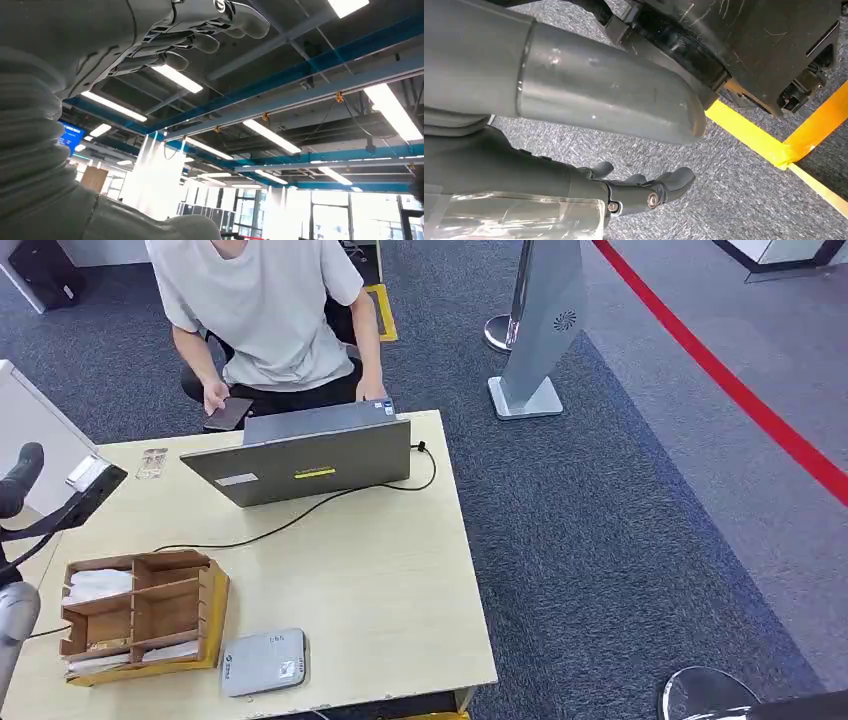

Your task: Pass the card to the sensor for recognition and then transmit it.

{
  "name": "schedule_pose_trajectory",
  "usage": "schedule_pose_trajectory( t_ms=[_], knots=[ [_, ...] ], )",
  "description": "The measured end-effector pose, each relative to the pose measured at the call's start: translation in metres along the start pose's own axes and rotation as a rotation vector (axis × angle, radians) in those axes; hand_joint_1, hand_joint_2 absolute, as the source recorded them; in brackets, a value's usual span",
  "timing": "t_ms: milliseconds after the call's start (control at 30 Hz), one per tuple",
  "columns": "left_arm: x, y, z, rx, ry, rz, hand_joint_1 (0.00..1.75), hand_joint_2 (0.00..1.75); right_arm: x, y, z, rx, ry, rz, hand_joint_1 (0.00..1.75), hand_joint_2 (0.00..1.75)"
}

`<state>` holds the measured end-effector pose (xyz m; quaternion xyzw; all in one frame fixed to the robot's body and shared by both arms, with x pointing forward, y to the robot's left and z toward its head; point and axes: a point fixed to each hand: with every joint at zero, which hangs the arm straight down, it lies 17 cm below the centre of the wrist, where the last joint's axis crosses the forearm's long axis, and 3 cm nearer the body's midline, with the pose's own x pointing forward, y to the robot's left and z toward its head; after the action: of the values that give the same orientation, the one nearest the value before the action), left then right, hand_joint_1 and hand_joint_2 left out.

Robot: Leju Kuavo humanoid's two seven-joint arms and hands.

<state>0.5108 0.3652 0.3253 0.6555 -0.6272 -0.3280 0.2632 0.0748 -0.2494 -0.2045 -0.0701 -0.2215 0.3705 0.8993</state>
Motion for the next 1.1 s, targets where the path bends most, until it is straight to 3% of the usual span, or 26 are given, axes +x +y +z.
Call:
schedule_pose_trajectory(
  t_ms=[1100],
  knots=[
    [0.0, 0.0, 0.0, 0.0, 0.0, 0.0, 0.0, 1.75, 0.0001, 0.0, 0.0, 0.0, 0.0, 0.0, 0.0, 0.0]
  ],
)
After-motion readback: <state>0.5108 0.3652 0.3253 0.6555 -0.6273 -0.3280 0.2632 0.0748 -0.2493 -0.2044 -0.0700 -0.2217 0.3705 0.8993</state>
